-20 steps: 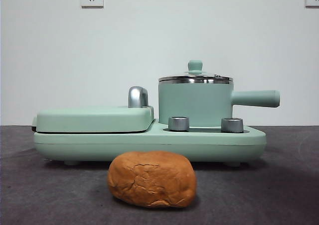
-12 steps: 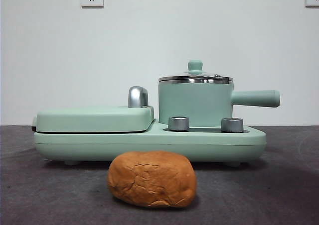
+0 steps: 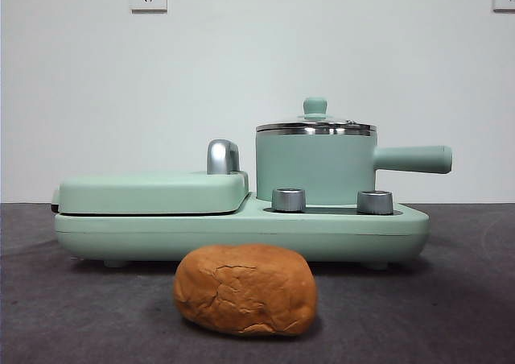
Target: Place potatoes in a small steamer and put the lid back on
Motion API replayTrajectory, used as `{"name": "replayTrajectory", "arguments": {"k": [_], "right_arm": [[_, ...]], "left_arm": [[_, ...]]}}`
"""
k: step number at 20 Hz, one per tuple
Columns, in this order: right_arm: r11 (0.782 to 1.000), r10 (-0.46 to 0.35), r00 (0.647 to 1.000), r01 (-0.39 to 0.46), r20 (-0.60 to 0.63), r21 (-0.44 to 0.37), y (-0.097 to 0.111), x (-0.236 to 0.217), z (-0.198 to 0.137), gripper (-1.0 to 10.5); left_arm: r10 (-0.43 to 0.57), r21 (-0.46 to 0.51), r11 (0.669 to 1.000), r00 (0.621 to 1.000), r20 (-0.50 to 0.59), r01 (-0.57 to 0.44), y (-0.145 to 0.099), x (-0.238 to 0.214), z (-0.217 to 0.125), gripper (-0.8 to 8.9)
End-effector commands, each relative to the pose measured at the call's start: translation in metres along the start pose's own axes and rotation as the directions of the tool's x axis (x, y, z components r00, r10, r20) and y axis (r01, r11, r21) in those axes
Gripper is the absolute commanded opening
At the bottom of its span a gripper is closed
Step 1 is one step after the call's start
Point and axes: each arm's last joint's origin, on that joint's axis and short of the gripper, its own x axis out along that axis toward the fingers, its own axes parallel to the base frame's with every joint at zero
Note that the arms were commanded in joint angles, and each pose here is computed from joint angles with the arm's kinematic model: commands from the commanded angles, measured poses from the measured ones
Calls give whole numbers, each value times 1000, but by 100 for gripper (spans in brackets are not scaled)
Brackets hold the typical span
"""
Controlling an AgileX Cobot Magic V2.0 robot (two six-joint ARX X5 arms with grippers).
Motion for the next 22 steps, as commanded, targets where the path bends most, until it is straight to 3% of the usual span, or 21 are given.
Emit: {"name": "replayTrajectory", "arguments": {"k": [1,8,15,18,22], "right_arm": [[998,12,998,-9,-56,61,8,-3,15,14],[991,129,970,-134,-207,-8,27,1,48,14],[958,178,911,-248,-372,-147,37,15,70,14],[937,162,893,-273,-420,-218,40,22,78,14],[899,133,860,-314,-492,-305,43,31,87,14]], "left_arm": [[2,5,1000,1000,-11,-1,-10,-6,18,9],[-70,168,980,973,-218,108,-33,-11,52,9],[-124,289,925,914,-386,247,-52,-3,82,9],[-163,349,876,885,-437,334,-59,4,92,8],[-168,469,779,859,-484,416,-65,15,100,8]]}}
